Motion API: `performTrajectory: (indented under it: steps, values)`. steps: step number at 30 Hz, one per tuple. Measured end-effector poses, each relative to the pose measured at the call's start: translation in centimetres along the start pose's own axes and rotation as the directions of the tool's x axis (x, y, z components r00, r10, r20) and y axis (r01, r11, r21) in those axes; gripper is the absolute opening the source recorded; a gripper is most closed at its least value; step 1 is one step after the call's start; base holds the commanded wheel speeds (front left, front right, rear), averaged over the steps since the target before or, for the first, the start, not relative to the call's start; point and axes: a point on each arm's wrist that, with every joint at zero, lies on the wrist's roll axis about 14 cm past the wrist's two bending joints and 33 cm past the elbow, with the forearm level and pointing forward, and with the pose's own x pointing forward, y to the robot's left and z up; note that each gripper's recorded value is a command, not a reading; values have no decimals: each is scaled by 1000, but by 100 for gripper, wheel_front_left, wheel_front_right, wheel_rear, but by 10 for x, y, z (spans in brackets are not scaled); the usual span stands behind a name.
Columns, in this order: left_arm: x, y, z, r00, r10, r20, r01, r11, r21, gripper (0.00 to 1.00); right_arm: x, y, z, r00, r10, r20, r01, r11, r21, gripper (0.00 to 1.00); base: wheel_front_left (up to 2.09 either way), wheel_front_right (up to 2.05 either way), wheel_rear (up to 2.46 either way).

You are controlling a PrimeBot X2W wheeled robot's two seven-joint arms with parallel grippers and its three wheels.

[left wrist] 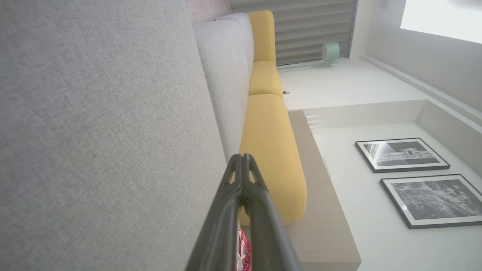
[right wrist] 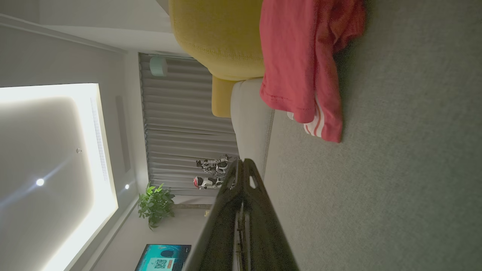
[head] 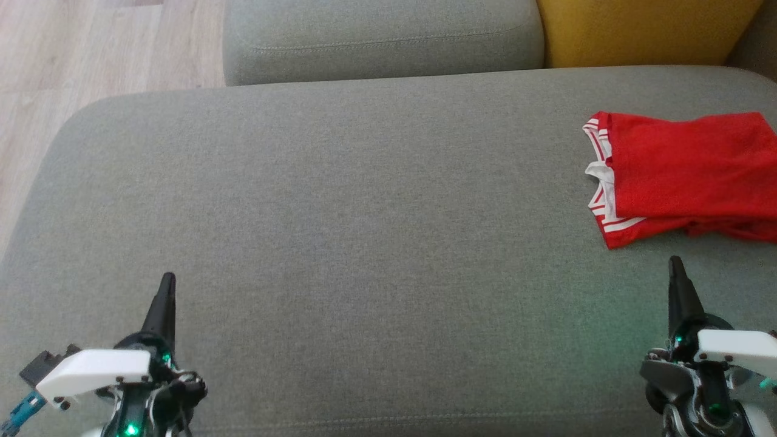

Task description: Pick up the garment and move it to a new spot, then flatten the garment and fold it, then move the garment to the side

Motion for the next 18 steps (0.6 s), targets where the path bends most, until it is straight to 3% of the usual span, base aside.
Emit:
performTrajectory:
  steps: [11,18]
  values:
    - [3,-9,4,999,-43,17,45,991,-126,0,3,1,6,1000,4,22,-7,992,127,0,0,0,0]
    - [3,-8,5,999,-43,19,45,990,-133,0,3,0,6,1000,3,24,-6,991,131,0,0,0,0]
